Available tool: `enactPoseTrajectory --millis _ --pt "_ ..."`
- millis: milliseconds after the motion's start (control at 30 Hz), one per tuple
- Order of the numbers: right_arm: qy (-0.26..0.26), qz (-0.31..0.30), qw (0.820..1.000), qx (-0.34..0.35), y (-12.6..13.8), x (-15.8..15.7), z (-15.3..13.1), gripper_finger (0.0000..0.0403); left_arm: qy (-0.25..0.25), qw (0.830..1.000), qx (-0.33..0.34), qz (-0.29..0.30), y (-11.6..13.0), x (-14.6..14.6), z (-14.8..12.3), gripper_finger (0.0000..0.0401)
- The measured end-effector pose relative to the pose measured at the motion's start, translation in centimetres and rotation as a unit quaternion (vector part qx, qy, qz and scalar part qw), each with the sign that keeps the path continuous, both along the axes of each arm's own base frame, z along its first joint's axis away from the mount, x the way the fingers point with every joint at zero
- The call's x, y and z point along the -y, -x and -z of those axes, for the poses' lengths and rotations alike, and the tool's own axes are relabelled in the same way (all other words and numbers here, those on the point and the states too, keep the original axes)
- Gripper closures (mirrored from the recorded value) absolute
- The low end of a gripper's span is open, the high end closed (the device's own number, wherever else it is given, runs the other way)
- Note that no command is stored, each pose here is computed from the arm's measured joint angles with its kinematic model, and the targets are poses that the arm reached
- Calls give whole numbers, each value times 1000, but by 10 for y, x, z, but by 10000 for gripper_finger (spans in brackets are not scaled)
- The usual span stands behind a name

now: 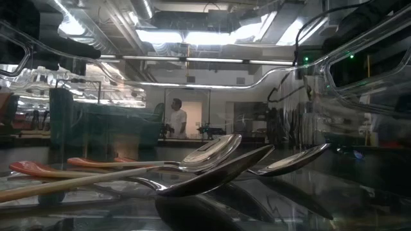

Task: Sort silverware by color (type)
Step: Put the purple spoon into the yellow bin

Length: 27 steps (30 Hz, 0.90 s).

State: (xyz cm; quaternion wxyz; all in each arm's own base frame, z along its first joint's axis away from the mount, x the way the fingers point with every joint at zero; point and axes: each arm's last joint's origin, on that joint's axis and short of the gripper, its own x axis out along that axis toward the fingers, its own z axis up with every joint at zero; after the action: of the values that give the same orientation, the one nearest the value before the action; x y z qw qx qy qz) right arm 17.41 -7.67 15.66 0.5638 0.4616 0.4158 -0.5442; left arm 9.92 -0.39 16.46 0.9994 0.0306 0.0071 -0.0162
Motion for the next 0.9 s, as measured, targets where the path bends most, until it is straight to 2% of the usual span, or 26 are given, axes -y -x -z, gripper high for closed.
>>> enactPoseTrajectory --millis 533,900 --pt "-3 21 1000 -13 5 -2 -2 327 0 1000 0 0 0 0 0 313" --pt "-23 19 999 -34 2 -1 7 327 0 1000 0 0 0 0 0 313"
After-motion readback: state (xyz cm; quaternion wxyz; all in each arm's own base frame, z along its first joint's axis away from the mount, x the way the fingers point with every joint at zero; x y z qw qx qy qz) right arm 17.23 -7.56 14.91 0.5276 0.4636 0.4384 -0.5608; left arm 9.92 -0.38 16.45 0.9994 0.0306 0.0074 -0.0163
